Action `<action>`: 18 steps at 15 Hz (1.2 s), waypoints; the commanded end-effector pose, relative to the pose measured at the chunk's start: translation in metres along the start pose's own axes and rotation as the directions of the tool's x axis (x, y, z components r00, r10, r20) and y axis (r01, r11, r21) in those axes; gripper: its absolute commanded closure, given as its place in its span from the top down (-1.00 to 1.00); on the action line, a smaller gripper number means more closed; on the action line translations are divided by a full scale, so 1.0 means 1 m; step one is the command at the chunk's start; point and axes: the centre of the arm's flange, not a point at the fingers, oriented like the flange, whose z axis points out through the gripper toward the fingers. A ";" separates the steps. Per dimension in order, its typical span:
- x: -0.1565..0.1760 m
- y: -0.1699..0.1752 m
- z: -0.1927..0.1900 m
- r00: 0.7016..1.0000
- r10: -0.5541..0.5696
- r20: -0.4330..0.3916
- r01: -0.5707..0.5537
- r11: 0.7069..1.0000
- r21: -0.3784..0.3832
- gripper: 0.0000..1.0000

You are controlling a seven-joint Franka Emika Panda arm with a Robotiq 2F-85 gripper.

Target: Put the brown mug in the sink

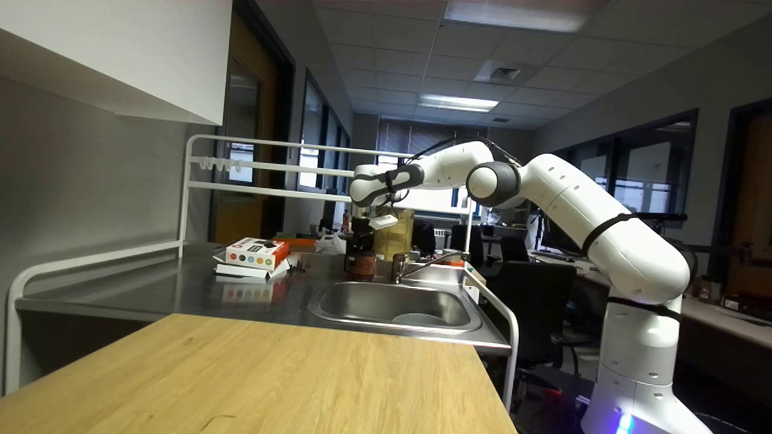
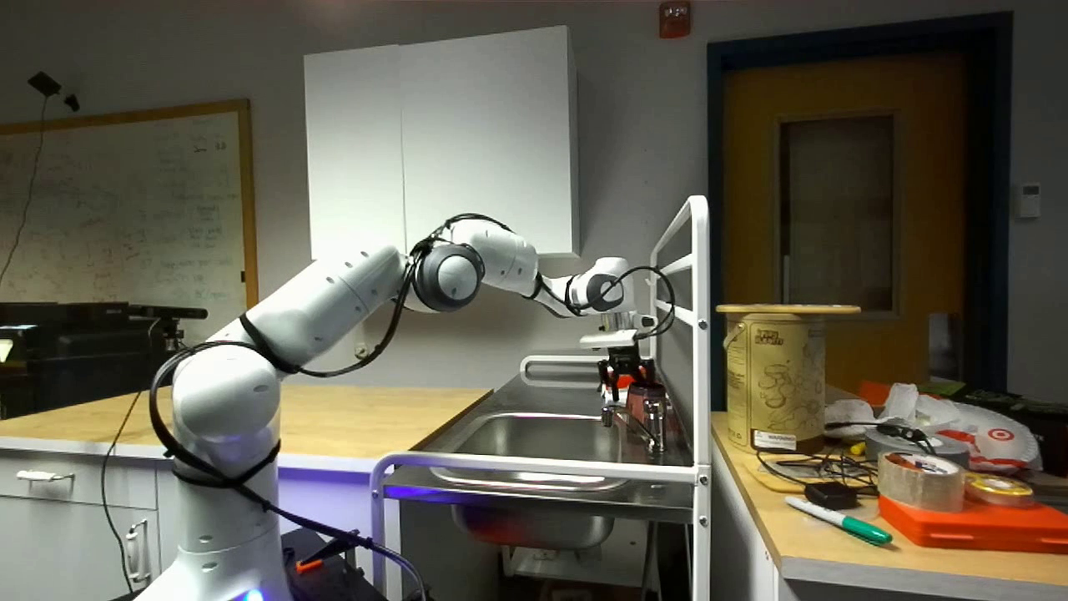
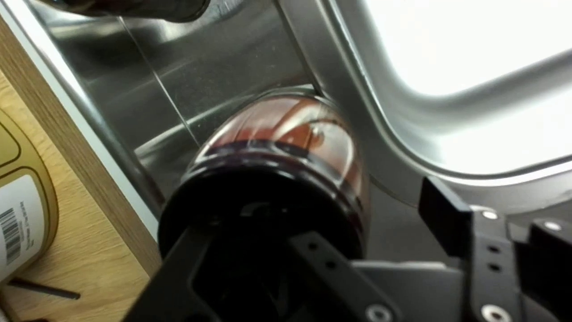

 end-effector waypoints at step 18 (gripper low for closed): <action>-0.024 -0.029 -0.017 0.995 0.094 0.019 -0.094 0.996 -0.010 -0.86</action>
